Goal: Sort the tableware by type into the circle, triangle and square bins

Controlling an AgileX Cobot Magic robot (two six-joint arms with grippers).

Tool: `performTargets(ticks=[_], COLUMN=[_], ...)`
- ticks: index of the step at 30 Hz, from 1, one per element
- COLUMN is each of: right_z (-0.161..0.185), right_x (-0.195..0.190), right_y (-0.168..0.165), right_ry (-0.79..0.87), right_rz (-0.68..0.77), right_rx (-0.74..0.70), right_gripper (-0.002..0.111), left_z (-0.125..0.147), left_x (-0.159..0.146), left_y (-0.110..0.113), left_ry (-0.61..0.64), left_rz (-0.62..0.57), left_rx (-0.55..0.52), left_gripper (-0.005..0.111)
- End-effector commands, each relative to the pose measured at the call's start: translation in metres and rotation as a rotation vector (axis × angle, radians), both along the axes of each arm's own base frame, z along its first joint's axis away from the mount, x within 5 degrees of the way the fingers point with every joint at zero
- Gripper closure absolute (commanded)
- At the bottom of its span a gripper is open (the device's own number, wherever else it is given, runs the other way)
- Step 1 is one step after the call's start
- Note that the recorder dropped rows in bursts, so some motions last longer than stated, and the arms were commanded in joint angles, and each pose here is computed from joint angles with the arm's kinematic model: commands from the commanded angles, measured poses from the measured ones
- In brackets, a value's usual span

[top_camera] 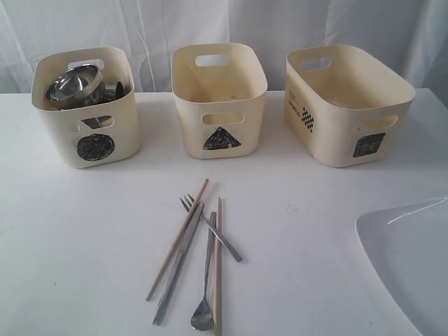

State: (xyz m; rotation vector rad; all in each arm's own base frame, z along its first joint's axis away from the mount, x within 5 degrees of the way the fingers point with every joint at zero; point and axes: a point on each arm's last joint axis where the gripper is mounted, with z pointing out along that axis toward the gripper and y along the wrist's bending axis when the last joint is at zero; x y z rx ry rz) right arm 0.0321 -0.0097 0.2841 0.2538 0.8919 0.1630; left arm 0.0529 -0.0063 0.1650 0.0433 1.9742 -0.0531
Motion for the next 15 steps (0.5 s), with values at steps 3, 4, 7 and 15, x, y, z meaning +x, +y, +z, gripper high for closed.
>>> performTargets(ticks=[3, 4, 7, 15], right_z=[0.044, 0.064, 0.135, 0.195], right_x=[-0.015, -0.015, -0.003, 0.128], right_y=[-0.005, -0.004, 0.005, 0.019], right_ry=[-0.294, -0.332, -0.401, 0.076], right_rz=[0.031, 0.038, 0.036, 0.009], right_rx=[0.11, 0.084, -0.082, -0.537], right_gripper=[0.108, 0.108, 0.108, 0.108], left_z=[-0.002, -0.002, -0.002, -0.002], left_x=[0.0, 0.0, 0.0, 0.0], left_y=[0.0, 0.0, 0.0, 0.0], left_ry=[0.009, 0.009, 0.009, 0.009], left_rz=[0.002, 0.002, 0.002, 0.002], left_rx=[-0.015, -0.015, -0.015, -0.015], left_gripper=[0.107, 0.107, 0.107, 0.107])
